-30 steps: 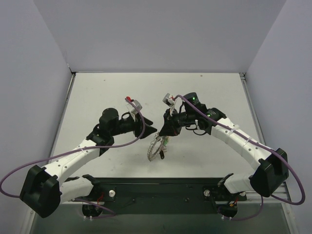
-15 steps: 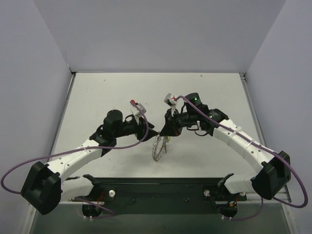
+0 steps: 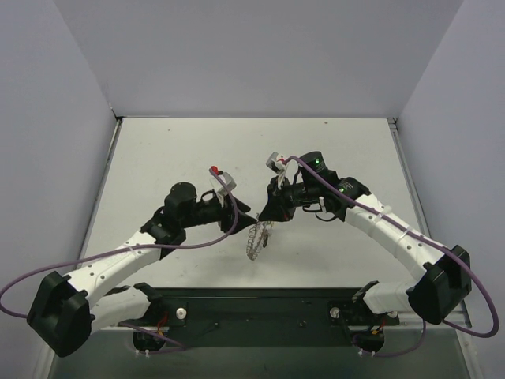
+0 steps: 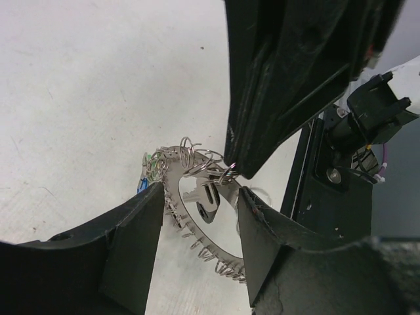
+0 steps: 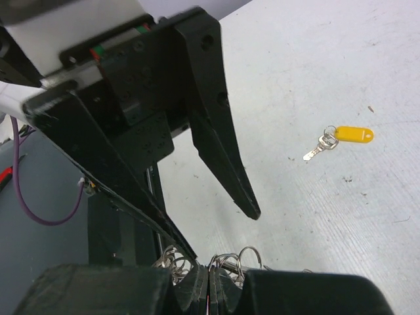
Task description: Put the keys on the keyring
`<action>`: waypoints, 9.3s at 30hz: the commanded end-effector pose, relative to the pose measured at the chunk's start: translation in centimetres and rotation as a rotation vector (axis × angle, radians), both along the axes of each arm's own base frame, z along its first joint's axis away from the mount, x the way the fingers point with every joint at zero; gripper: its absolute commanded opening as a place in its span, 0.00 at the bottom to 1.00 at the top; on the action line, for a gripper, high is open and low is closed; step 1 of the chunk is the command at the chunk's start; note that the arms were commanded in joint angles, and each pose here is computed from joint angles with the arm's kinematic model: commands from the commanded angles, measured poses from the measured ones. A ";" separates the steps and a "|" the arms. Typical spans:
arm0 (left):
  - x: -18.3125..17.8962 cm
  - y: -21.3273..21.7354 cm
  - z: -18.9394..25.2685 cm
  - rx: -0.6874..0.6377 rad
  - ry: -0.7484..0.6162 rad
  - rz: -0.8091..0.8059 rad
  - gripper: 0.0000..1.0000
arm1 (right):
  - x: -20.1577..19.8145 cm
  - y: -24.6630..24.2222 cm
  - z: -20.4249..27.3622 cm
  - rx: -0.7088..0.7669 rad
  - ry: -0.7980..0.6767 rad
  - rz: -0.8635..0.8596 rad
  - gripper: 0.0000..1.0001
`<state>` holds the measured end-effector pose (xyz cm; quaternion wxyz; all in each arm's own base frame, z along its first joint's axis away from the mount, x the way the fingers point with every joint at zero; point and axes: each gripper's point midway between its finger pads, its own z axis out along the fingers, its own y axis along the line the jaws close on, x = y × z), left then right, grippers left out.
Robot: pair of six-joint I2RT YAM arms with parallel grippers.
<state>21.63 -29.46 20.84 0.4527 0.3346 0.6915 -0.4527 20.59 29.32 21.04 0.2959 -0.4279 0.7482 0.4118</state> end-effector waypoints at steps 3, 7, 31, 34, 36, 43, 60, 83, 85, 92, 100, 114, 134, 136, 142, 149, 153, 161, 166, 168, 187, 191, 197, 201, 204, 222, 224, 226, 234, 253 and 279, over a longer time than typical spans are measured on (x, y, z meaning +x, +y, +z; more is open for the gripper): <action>-0.8 0.3 3.6 -0.075 -0.077 -0.006 0.58 | -0.3 0.7 2.4 0.076 -0.075 0.037 0.00; -1.5 0.0 2.4 -0.034 -0.060 -0.041 0.58 | -0.2 0.7 2.3 0.074 -0.076 0.033 0.00; -5.8 0.4 8.1 -0.115 -0.247 -0.317 0.50 | -4.8 0.7 7.7 0.247 -0.086 0.245 0.00; -6.8 0.5 8.9 -0.133 -0.253 -0.363 0.44 | -5.2 0.6 8.1 0.260 -0.088 0.261 0.00; -7.6 0.6 9.4 -0.149 -0.245 -0.407 0.40 | -5.5 0.5 8.4 0.269 -0.090 0.272 0.00; -8.2 0.5 9.7 -0.157 -0.220 -0.445 0.28 | -5.9 0.3 9.0 0.281 -0.105 0.275 0.00; -6.5 -0.5 9.2 -0.168 -0.185 -0.416 0.32 | -6.3 0.2 9.5 0.294 -0.112 0.284 0.00; -6.4 -1.5 9.4 -0.193 -0.156 -0.466 0.31 | -5.6 0.5 9.0 0.286 -0.106 0.260 0.00; -6.4 -1.5 9.5 -0.197 -0.153 -0.469 0.29 | -5.5 0.5 8.8 0.282 -0.104 0.254 0.00; -6.6 -2.0 9.5 -0.197 -0.143 -0.485 0.12 | -5.2 0.5 8.8 0.280 -0.111 0.240 0.00; -6.1 -1.9 9.3 -0.186 -0.150 -0.448 0.00 | -3.3 0.0 8.7 0.242 -0.165 0.103 0.27; -5.6 -0.5 8.9 -0.081 -0.233 -0.318 0.00 | 0.4 -2.4 9.6 0.308 -0.266 -0.195 0.80; -8.8 0.3 8.7 -0.137 -0.457 -0.407 0.00 | -3.5 -0.1 10.2 0.329 -0.175 0.061 0.41; -8.8 0.2 8.8 -0.137 -0.461 -0.413 0.00 | -3.7 0.3 10.0 0.325 -0.155 0.079 0.28; -9.4 0.1 9.1 -0.156 -0.476 -0.447 0.00 | -3.9 1.2 9.5 0.315 -0.114 0.100 0.00; -9.5 0.1 9.3 -0.161 -0.488 -0.450 0.00 | -4.9 1.6 9.4 0.320 -0.099 0.149 0.00; -9.4 0.1 9.5 -0.164 -0.498 -0.440 0.00 | -5.8 1.8 9.5 0.330 -0.091 0.193 0.00; -9.3 0.5 10.3 -0.179 -0.538 -0.413 0.00 | -6.9 1.7 8.7 0.317 -0.046 0.260 0.00; -9.4 0.7 10.7 -0.194 -0.559 -0.396 0.00 | -6.7 1.8 7.3 0.271 -0.014 0.257 0.00; -9.6 0.9 11.0 -0.206 -0.570 -0.393 0.00 | -6.1 1.8 6.6 0.237 -0.006 0.226 0.00; -9.0 1.5 10.5 -0.210 -0.576 -0.334 0.00 | -0.8 -1.4 6.5 0.126 -0.223 -0.153 0.00; -8.4 1.5 10.3 -0.212 -0.580 -0.299 0.00 | -2.5 -1.5 8.8 0.224 -0.278 -0.087 0.19; -7.2 1.6 10.5 -0.227 -0.570 -0.234 0.00 | -5.2 -0.9 10.7 0.313 -0.241 0.074 0.45; -6.9 1.5 10.3 -0.241 -0.539 -0.225 0.00 | -6.4 -0.2 10.8 0.335 -0.187 0.167 0.52; -6.8 1.5 10.3 -0.254 -0.529 -0.215 0.00 | -6.4 0.1 10.6 0.332 -0.163 0.180 0.52; -6.3 0.9 10.5 -0.248 -0.492 -0.232 0.00 | -4.9 1.4 9.9 0.302 -0.166 0.127 0.35; -6.4 0.9 10.7 -0.252 -0.495 -0.233 0.00 | -4.7 1.4 9.7 0.292 -0.171 0.117 0.36; -6.3 0.9 10.7 -0.253 -0.494 -0.232 0.00 | -4.6 1.4 9.4 0.280 -0.171 0.109 0.36; -6.4 0.9 11.2 -0.265 -0.502 -0.236 0.00 | -4.4 1.5 8.5 0.255 -0.175 0.101 0.34; -6.7 0.6 12.1 -0.305 -0.513 -0.258 0.00 | -5.0 2.0 7.8 0.244 -0.156 0.132 0.15; -6.4 1.7 12.4 -0.288 -0.524 -0.206 0.32 | -4.9 1.6 10.1 0.289 -0.225 0.127 0.00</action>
